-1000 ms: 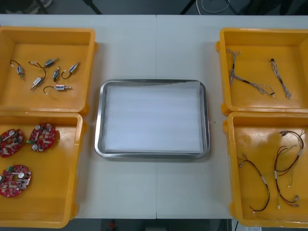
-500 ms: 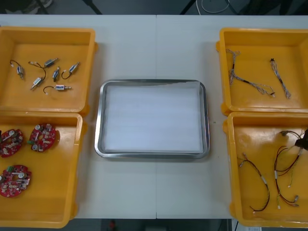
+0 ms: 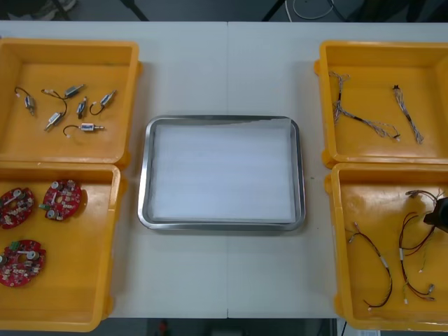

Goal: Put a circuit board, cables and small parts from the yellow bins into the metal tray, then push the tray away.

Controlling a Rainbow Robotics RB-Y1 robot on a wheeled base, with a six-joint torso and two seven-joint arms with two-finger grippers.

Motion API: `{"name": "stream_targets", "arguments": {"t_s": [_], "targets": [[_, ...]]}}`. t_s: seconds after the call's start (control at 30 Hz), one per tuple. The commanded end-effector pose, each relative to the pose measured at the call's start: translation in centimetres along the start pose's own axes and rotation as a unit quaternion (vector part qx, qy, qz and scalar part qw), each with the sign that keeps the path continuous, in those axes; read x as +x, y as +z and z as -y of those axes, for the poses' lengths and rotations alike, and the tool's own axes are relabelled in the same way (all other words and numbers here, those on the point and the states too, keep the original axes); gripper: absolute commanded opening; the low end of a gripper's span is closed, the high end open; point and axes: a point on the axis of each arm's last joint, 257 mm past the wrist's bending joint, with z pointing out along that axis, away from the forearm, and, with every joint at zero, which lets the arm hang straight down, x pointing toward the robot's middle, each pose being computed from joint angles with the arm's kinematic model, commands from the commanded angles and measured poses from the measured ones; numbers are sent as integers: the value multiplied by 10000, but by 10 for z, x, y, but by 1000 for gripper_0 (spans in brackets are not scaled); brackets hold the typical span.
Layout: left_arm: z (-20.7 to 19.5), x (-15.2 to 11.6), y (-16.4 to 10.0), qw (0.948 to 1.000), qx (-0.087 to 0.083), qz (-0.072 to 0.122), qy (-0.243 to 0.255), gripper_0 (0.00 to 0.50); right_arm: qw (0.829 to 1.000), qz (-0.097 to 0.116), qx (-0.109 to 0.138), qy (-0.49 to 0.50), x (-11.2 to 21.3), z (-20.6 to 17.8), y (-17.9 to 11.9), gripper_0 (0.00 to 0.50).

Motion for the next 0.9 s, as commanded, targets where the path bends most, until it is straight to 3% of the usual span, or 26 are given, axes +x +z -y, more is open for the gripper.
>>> {"name": "stream_targets", "arguments": {"t_s": [0.03, 0.23, 0.47, 0.7, 0.73, 0.77, 0.8, 0.83, 0.87, 0.9], "targets": [[-19, 11, -1, 9951, -206, -174, 954, 500, 9995, -24, -3, 327, 10, 6, 18, 498], [-21, 14, 12, 9954, -220, -115, 930, 500, 9994, -10, -11, 337, 10, 5, 18, 496], [-24, 17, 15, 9954, -235, -129, 916, 500, 9988, -168, 33, 458, 24, -1, 27, 497], [-27, 20, 17, 9958, -239, -108, 878, 500, 9986, -155, 71, 502, 24, 0, 28, 494], [-27, 21, 17, 9959, -230, -98, 868, 500, 9985, -162, 86, 515, 25, 1, 28, 435], [-27, 21, 17, 9959, -229, -106, 868, 500, 9986, -148, 84, 507, 24, 0, 28, 285], [-27, 23, 17, 9959, -232, -120, 864, 500, 9985, -158, 93, 513, 25, 1, 28, 200], [-27, 23, 17, 9960, -225, -119, 861, 500, 9986, -144, 91, 498, 23, 1, 28, 41], [-27, 23, 17, 9960, -225, -119, 861, 500, 9986, -146, 102, 496, 24, 2, 28, 0], [-27, 23, 18, 9960, -217, -118, 858, 500, 9985, -151, 106, 511, 24, 2, 28, 0]]}}
